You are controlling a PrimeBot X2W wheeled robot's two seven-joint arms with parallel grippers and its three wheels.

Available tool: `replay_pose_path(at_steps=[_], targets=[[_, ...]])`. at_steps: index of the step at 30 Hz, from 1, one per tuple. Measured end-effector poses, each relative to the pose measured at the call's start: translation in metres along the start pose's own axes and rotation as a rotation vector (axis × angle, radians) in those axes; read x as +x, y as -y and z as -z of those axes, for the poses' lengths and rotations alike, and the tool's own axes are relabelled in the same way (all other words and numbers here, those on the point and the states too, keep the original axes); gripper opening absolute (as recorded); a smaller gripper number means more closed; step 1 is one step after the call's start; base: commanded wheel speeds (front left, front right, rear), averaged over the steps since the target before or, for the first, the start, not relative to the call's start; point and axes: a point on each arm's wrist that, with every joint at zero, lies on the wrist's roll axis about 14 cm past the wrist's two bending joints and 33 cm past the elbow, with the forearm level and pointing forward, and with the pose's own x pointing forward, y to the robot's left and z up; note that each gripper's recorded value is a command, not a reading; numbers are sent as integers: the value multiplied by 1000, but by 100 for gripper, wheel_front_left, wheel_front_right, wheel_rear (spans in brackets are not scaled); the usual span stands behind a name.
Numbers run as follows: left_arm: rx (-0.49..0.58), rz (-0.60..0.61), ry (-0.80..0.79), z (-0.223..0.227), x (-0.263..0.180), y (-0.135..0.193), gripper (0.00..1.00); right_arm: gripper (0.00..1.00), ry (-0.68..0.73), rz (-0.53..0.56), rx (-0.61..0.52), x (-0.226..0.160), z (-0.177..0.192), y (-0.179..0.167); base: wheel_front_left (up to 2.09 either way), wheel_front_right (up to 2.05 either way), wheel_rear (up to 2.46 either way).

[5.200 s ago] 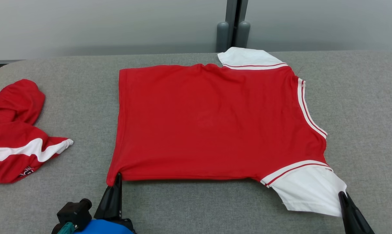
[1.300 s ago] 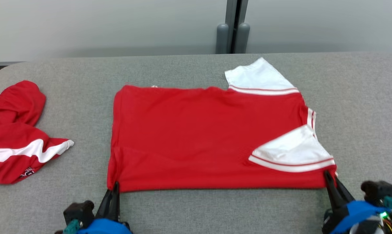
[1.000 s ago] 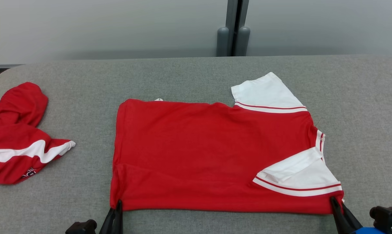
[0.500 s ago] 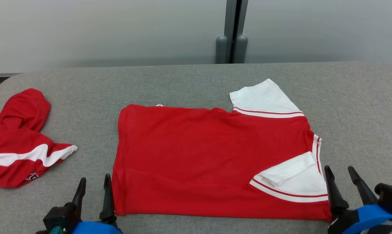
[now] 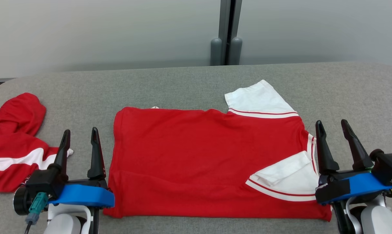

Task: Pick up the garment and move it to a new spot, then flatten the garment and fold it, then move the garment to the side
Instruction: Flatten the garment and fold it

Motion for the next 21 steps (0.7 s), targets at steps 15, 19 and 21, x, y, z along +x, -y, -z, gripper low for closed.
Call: replay_pose_path(at_steps=[15,19,21], targets=[[34,-7,-19,4,9,-11,100,100,-30,-31,3,12,13,-11,0,0,0],[37,-5,-35,9,11,-12,100,100,-44,-28,-3,15,17,-10,0,0,0],[37,-6,-51,14,11,-14,100,100,-62,-22,-9,16,21,-8,0,0,0]])
